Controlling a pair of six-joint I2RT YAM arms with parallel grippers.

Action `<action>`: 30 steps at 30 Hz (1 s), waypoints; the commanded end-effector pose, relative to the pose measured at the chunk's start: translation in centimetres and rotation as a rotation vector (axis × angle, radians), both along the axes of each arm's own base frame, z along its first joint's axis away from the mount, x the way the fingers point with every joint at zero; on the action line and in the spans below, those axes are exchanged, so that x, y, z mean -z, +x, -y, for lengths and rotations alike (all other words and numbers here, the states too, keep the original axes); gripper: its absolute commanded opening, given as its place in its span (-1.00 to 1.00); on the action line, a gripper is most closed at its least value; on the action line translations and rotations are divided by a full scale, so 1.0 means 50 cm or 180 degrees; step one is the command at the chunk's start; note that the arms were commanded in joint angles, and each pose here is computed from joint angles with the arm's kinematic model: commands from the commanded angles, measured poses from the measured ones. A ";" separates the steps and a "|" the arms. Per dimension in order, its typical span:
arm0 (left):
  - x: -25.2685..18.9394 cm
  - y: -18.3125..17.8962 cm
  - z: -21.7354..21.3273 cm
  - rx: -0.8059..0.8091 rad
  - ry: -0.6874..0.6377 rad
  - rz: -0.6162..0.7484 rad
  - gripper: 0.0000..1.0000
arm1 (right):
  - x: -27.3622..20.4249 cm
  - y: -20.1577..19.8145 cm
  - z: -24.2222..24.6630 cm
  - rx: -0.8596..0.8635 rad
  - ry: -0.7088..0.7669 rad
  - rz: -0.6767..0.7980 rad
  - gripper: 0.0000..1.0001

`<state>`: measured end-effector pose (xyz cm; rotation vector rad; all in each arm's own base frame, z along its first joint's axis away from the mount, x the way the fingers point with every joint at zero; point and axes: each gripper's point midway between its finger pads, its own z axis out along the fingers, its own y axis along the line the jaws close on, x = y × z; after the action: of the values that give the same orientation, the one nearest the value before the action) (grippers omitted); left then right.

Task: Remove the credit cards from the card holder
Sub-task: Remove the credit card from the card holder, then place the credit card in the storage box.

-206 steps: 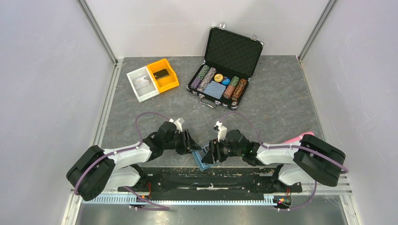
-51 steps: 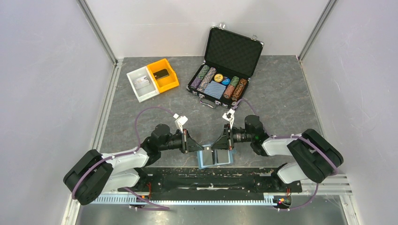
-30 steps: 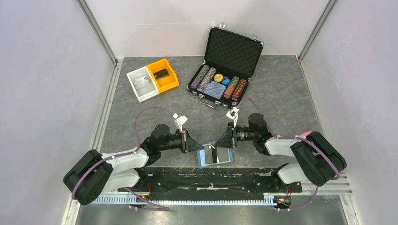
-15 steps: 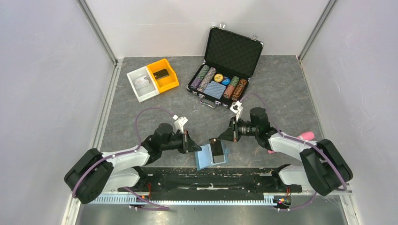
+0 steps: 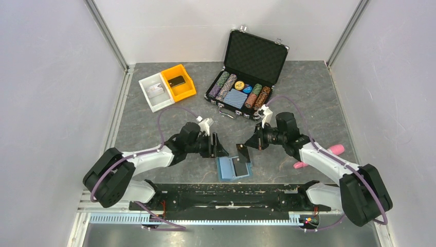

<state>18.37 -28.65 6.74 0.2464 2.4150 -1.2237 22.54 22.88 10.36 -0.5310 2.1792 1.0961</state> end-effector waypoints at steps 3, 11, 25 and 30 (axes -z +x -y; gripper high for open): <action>-0.086 0.052 -0.011 -0.0046 0.0252 0.0480 0.43 | -0.064 0.003 -0.006 -0.0138 0.0069 0.0257 -1.00; -0.210 0.068 -0.028 0.0061 0.0455 0.0871 0.45 | -0.091 -0.032 -0.030 -0.0424 0.0276 0.0171 -1.00; -0.262 -0.071 0.026 0.1267 -0.0285 0.0414 0.24 | -0.184 -0.135 -0.115 -0.1124 0.0801 0.0193 -1.00; -0.267 -0.092 0.020 0.1365 -0.0382 0.0443 0.17 | -0.204 -0.155 -0.129 -0.1255 0.0940 0.0203 -1.00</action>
<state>15.66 -29.71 19.08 0.6903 2.3024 -1.3676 14.96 28.20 16.86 -0.8238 2.0020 1.4884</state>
